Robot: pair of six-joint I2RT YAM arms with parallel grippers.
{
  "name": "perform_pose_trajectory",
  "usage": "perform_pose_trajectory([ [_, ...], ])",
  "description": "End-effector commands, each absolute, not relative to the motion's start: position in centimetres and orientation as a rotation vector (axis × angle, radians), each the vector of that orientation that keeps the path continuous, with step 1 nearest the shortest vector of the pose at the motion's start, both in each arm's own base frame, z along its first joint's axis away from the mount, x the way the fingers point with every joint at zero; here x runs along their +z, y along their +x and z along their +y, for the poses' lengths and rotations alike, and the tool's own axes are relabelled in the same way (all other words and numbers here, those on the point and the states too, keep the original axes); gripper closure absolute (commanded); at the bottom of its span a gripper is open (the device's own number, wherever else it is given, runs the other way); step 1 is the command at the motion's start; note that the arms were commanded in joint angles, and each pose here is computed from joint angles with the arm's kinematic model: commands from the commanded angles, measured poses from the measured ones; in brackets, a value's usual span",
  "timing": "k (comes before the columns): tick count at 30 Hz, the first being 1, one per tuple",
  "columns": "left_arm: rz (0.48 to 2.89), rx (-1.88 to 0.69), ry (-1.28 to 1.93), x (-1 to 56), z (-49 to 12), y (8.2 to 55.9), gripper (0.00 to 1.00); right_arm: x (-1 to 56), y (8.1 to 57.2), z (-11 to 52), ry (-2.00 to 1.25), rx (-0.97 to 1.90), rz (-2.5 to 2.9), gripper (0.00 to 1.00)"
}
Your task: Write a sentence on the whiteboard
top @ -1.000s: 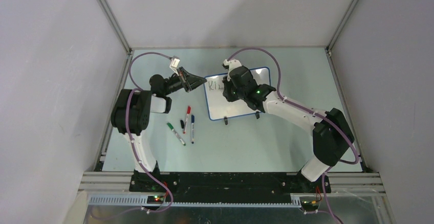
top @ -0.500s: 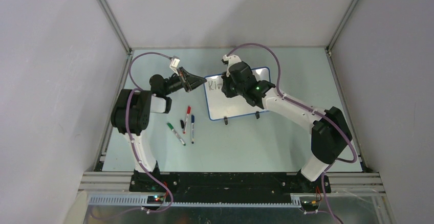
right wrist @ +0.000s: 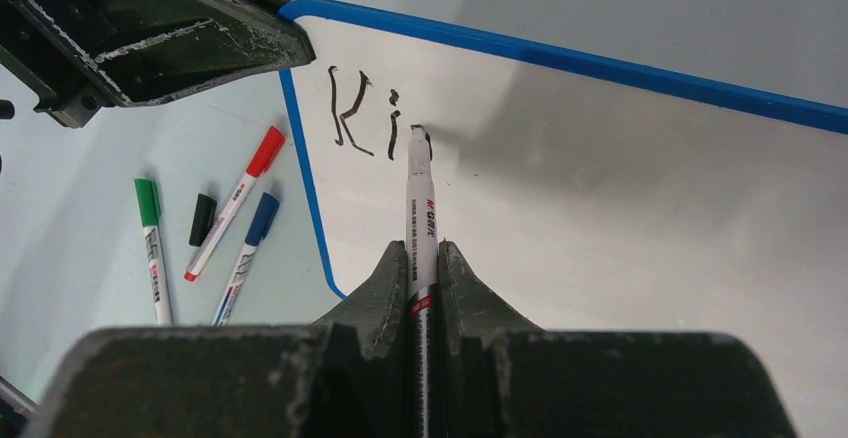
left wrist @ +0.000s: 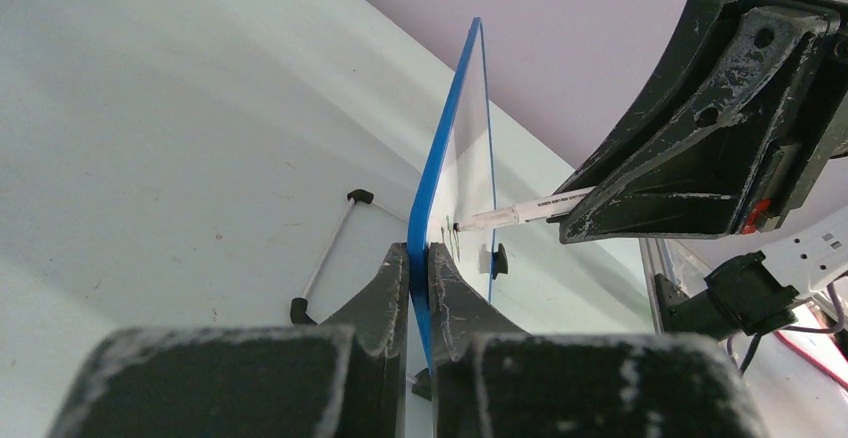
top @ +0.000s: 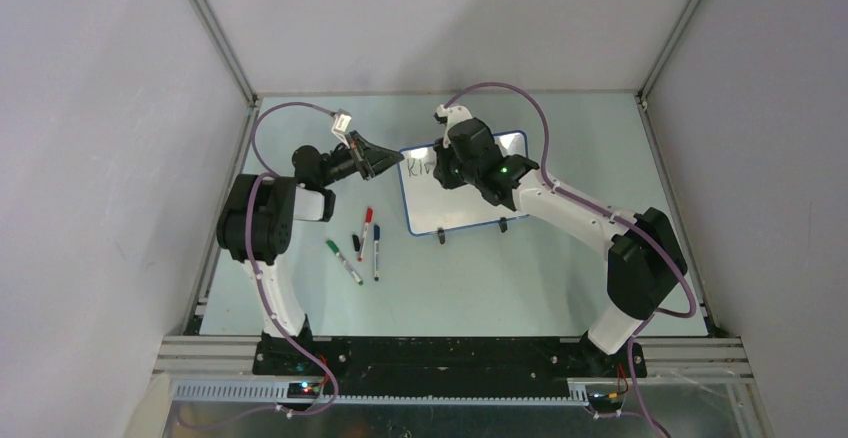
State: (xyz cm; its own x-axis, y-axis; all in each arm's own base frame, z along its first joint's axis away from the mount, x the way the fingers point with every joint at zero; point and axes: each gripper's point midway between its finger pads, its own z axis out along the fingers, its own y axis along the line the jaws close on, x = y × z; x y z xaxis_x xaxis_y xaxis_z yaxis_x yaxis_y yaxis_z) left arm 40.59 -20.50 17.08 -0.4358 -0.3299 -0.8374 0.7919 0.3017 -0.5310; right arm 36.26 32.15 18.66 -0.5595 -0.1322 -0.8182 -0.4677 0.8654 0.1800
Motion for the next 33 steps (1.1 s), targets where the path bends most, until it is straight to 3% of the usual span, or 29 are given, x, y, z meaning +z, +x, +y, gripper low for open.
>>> perform_pose_trajectory([
  [1, 1.457, -1.299, 0.516, 18.8, -20.5, 40.2, 1.00, 20.4, 37.7, 31.3, -0.371, 0.451, 2.115, 1.00],
  [33, 1.455, -1.297, 0.518, 18.9, -20.5, 40.2, 1.00, 19.4, 37.4, 29.5, -0.343, 0.423, 2.151, 1.00],
])
